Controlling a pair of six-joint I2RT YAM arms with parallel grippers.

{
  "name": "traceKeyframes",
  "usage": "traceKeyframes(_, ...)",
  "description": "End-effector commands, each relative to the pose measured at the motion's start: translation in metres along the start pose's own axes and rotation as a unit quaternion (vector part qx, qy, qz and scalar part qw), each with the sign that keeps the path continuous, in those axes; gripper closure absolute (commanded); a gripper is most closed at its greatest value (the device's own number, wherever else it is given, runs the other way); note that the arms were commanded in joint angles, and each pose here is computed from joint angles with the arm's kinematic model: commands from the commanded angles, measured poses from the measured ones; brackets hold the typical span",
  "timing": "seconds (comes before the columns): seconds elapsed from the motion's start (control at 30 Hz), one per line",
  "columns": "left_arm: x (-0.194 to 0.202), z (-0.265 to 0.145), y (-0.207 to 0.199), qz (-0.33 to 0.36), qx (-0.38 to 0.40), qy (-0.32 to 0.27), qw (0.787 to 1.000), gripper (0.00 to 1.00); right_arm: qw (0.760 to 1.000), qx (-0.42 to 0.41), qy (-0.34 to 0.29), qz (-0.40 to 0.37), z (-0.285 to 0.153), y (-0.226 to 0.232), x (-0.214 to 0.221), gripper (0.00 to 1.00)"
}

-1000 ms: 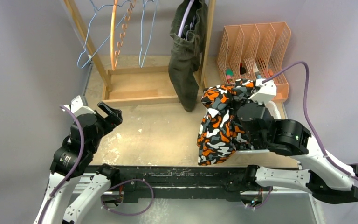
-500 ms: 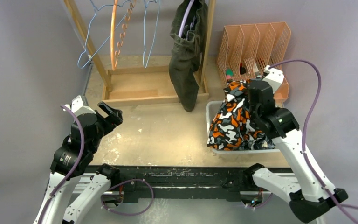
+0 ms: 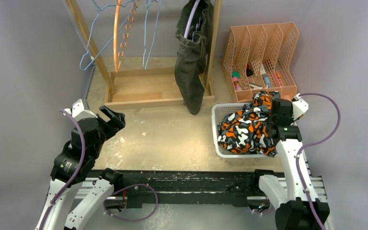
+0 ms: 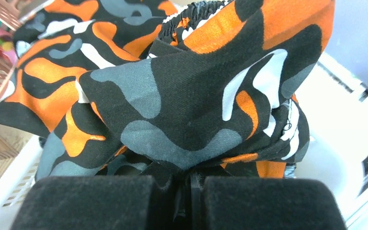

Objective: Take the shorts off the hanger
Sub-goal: Place the shorts in the basket.

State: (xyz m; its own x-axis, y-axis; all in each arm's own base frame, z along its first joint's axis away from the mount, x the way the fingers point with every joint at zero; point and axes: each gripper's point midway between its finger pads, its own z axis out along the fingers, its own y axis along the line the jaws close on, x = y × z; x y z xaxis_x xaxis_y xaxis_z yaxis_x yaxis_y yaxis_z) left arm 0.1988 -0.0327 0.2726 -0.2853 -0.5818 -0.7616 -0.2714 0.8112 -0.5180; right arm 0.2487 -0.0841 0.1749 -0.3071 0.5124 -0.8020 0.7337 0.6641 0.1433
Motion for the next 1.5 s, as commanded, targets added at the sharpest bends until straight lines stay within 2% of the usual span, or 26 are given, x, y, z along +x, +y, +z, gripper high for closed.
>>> traceKeyframes(0.0,-0.01,-0.002,-0.006,-0.003,0.013,-0.018,1.0,0.17,0.998,-0.018,0.021,0.059,0.018,0.016,0.018,1.0)
traceKeyframes(0.07,-0.01,-0.004,-0.005,-0.001,0.012,-0.019,1.0,0.17,0.997,-0.006,0.04,0.069,0.022,0.016,0.027,1.0)
traceKeyframes(0.13,-0.012,-0.006,-0.003,0.0,0.01,-0.022,1.0,0.17,0.996,0.02,0.041,0.074,0.021,0.008,0.026,0.94)
traceKeyframes(0.23,-0.013,-0.007,0.0,0.003,0.005,-0.026,1.0,0.17,0.998,0.02,0.009,0.06,0.005,0.007,-0.006,0.87)
traceKeyframes(0.27,-0.012,-0.006,0.0,0.003,0.004,-0.025,1.0,0.17,0.998,0.009,-0.002,0.058,-0.002,0.011,-0.018,0.77)
traceKeyframes(0.3,-0.011,-0.005,0.001,0.003,0.004,-0.024,1.0,0.17,0.998,-0.005,-0.008,0.066,-0.01,0.014,-0.027,0.48)
traceKeyframes(0.33,-0.01,-0.003,-0.001,0.002,0.007,-0.023,1.0,0.17,0.997,-0.043,-0.005,0.066,-0.019,0.026,-0.033,0.37)
traceKeyframes(0.47,-0.007,0.002,-0.008,-0.002,0.018,-0.014,1.0,0.18,0.987,-0.126,-0.055,0.077,-0.057,0.046,-0.077,0.25)
traceKeyframes(0.63,-0.009,0.001,-0.007,0.003,0.015,-0.018,1.0,0.18,0.976,-0.194,-0.068,0.068,-0.094,0.055,-0.092,0.22)
traceKeyframes(0.7,-0.009,0.002,-0.006,0.004,0.013,-0.02,1.0,0.18,0.967,-0.233,-0.088,0.048,-0.108,0.064,-0.104,0.24)
traceKeyframes(0.77,-0.007,0.004,-0.005,0.004,0.013,-0.019,1.0,0.18,0.951,-0.299,-0.073,0.028,-0.121,0.084,-0.098,0.27)
traceKeyframes(0.83,-0.006,0.005,-0.007,0.003,0.014,-0.017,1.0,0.18,0.929,-0.367,-0.037,0.01,-0.129,0.107,-0.08,0.33)
traceKeyframes(0.9,-0.006,0.006,-0.008,0.002,0.016,-0.015,1.0,0.18,0.889,-0.458,0.017,-0.022,-0.138,0.134,-0.049,0.39)
traceKeyframes(0.97,-0.006,0.007,-0.01,0.002,0.017,-0.015,1.0,0.18,0.86,-0.502,0.084,-0.036,-0.13,0.148,-0.011,0.42)
traceKeyframes(1.0,-0.006,0.006,-0.01,0.002,0.018,-0.015,1.0,0.18,0.858,-0.5,0.112,-0.036,-0.121,0.149,0.003,0.42)
traceKeyframes(1.07,-0.007,0.005,-0.009,0.003,0.016,-0.015,1.0,0.18,0.88,-0.446,0.162,-0.022,-0.093,0.141,0.029,0.36)
traceKeyframes(1.17,-0.008,0.003,-0.007,0.004,0.012,-0.016,1.0,0.18,0.961,-0.228,0.148,0.053,-0.014,0.091,0.052,0.27)
traceKeyframes(1.2,-0.008,0.003,-0.007,0.003,0.014,-0.017,1.0,0.18,0.973,-0.165,0.145,0.075,0.004,0.072,0.063,0.24)
traceKeyframes(1.33,-0.009,0.001,-0.007,0.001,0.015,-0.017,1.0,0.18,0.979,-0.059,0.17,0.099,0.042,0.041,0.102,0.21)
traceKeyframes(1.47,-0.009,0.0,-0.007,0.002,0.013,-0.017,1.0,0.18,0.976,0.001,0.196,0.095,0.058,0.027,0.124,0.21)
